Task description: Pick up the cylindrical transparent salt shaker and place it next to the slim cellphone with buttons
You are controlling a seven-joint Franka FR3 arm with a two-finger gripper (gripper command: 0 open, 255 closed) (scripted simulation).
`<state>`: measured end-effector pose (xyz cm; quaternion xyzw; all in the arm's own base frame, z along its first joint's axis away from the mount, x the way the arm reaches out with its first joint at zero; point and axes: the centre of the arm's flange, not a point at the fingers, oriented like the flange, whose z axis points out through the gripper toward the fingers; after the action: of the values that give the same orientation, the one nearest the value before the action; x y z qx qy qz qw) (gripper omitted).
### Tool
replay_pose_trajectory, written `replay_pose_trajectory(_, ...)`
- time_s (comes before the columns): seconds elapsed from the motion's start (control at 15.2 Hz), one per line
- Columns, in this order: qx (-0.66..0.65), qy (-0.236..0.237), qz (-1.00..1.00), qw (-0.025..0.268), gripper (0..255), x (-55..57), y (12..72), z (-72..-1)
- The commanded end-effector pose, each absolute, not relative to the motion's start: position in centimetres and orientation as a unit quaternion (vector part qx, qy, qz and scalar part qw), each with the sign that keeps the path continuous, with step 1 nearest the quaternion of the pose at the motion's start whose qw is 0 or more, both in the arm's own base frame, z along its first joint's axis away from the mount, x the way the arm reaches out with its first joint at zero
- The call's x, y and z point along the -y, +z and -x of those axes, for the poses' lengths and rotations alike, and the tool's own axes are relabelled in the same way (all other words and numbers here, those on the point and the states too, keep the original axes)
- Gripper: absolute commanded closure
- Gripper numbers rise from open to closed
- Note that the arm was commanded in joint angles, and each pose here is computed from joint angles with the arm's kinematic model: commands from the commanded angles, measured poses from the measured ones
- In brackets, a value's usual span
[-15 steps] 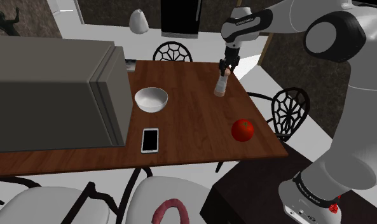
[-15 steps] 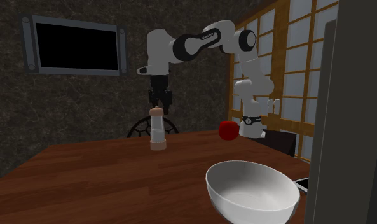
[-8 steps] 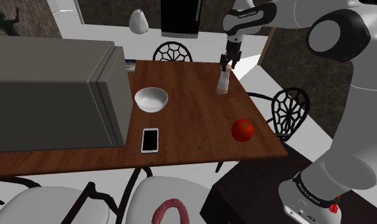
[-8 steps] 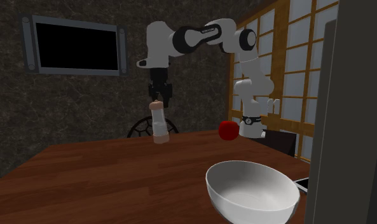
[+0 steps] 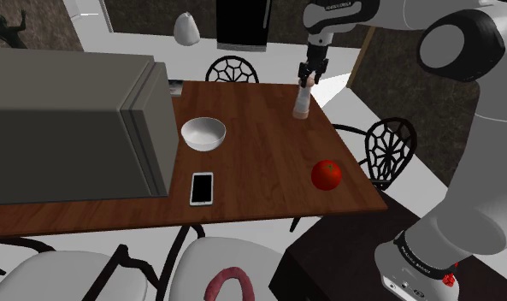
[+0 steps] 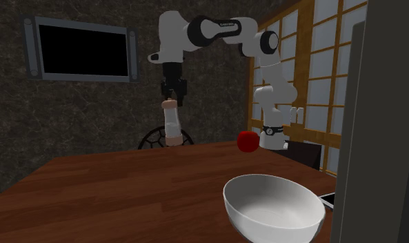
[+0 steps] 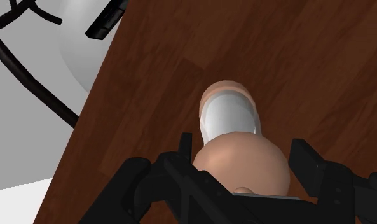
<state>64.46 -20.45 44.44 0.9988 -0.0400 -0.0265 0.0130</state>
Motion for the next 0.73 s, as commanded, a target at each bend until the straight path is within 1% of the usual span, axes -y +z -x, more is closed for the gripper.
replay_pose_trajectory(0.0,0.04,-0.027,-0.999,0.013,255,19.3,45.4,-64.1)
replay_pose_trajectory(0.66,0.04,-0.027,-0.999,0.013,255,7.4,49.7,-60.4)
